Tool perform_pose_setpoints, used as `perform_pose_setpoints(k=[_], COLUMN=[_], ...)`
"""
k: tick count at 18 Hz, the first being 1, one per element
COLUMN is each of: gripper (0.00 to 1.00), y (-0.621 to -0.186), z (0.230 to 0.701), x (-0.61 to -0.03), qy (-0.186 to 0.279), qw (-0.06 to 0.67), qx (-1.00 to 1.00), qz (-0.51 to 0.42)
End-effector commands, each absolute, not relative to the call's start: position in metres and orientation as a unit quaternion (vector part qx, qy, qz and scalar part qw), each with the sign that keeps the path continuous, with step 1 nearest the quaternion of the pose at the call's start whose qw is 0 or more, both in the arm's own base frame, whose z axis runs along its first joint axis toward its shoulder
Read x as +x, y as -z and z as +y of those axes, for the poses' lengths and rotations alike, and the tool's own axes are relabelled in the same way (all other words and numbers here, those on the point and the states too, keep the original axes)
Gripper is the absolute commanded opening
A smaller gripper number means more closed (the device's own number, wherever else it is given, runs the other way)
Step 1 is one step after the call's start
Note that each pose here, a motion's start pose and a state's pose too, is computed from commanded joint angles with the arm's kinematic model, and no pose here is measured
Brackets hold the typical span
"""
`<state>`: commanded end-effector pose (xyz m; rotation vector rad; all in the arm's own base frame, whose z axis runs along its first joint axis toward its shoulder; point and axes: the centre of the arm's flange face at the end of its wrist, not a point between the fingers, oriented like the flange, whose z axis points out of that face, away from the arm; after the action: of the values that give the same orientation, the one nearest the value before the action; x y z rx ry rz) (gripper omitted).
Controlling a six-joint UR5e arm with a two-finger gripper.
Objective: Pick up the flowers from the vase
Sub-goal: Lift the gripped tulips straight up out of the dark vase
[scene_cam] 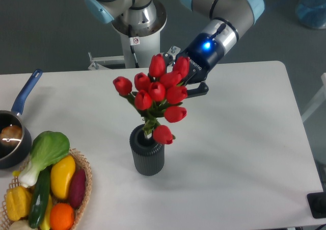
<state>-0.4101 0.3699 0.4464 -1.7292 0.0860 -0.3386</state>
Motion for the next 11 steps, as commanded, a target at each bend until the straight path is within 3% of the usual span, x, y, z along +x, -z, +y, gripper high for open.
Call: perform_pose_setpoints(k=[11], gripper=[0.06], y=[-0.481], z=[0.347], x=[-0.426], qy=[0.164], qw=[0.67], qx=[-0.724], qz=[-0.003])
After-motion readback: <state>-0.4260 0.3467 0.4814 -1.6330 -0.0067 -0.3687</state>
